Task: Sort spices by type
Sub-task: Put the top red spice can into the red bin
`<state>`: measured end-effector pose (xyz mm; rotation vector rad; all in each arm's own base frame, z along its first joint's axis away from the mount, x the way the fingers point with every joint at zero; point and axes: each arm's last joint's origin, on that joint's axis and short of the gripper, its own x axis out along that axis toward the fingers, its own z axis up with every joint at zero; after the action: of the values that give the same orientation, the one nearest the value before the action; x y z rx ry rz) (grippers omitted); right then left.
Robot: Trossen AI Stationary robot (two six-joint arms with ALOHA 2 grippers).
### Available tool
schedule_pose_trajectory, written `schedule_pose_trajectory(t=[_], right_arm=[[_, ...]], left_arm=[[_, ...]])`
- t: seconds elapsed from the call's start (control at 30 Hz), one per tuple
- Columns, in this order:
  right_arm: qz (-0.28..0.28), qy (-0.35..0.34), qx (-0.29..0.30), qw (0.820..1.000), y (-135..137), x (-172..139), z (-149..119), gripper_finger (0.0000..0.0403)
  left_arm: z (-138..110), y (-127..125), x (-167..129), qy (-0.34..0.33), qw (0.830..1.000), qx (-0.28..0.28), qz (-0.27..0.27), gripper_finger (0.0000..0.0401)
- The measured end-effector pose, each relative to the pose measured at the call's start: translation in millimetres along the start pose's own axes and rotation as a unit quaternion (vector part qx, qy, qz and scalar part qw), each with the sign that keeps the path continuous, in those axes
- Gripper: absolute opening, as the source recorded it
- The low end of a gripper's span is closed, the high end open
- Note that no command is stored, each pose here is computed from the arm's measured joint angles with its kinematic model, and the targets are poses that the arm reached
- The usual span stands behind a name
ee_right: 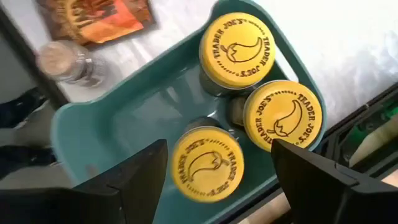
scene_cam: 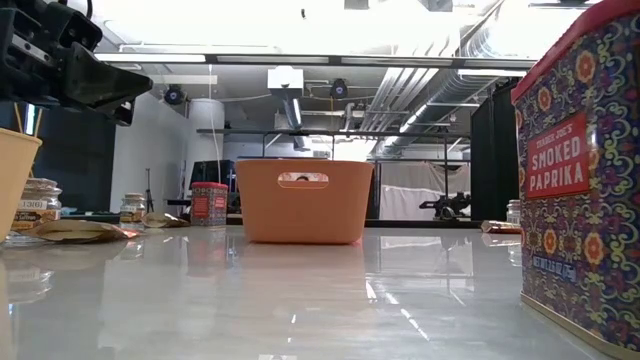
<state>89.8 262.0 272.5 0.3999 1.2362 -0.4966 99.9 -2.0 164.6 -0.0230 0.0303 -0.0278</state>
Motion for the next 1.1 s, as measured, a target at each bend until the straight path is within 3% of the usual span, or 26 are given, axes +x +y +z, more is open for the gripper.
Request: schedule_pose_trajectory(t=[0.13,0.3,0.47,0.63,0.77,0.87,1.1], right_arm=[[0.054,-0.034,0.029,0.998,-4.3,-12.2,10.8,0.0284],[0.139,-0.178,0.092,0.97,8.8,-15.1,47.5,0.0276],[0.163,-0.237,0.04,0.957,36.8,2.4,103.2,0.0256],[0.19,-0.316,-0.032,0.929,53.5,11.8,174.0,0.0244],[0.219,-0.372,-0.04,0.901,47.9,10.3,229.6,0.0244],[0.232,-0.407,-0.011,0.883,36.4,9.0,262.6,0.0244],[0.226,-0.436,0.074,0.868,6.1,14.8,310.8,0.0244]], left_arm=[[0.0,0.0,0.0,0.0,1.0,0.0,0.0,0.0],[0.0,0.0,0.0,0.0,1.0,0.0,0.0,0.0],[0.0,0.0,0.0,0.0,1.0,0.0,0.0,0.0],[0.0,0.0,0.0,0.0,1.0,0.0,0.0,0.0],[0.0,0.0,0.0,0.0,1.0,0.0,0.0,0.0],[0.0,0.0,0.0,0.0,1.0,0.0,0.0,0.0],[0.1,0.0,0.0,-0.001,1.0,0.0,0.0,0.0]])
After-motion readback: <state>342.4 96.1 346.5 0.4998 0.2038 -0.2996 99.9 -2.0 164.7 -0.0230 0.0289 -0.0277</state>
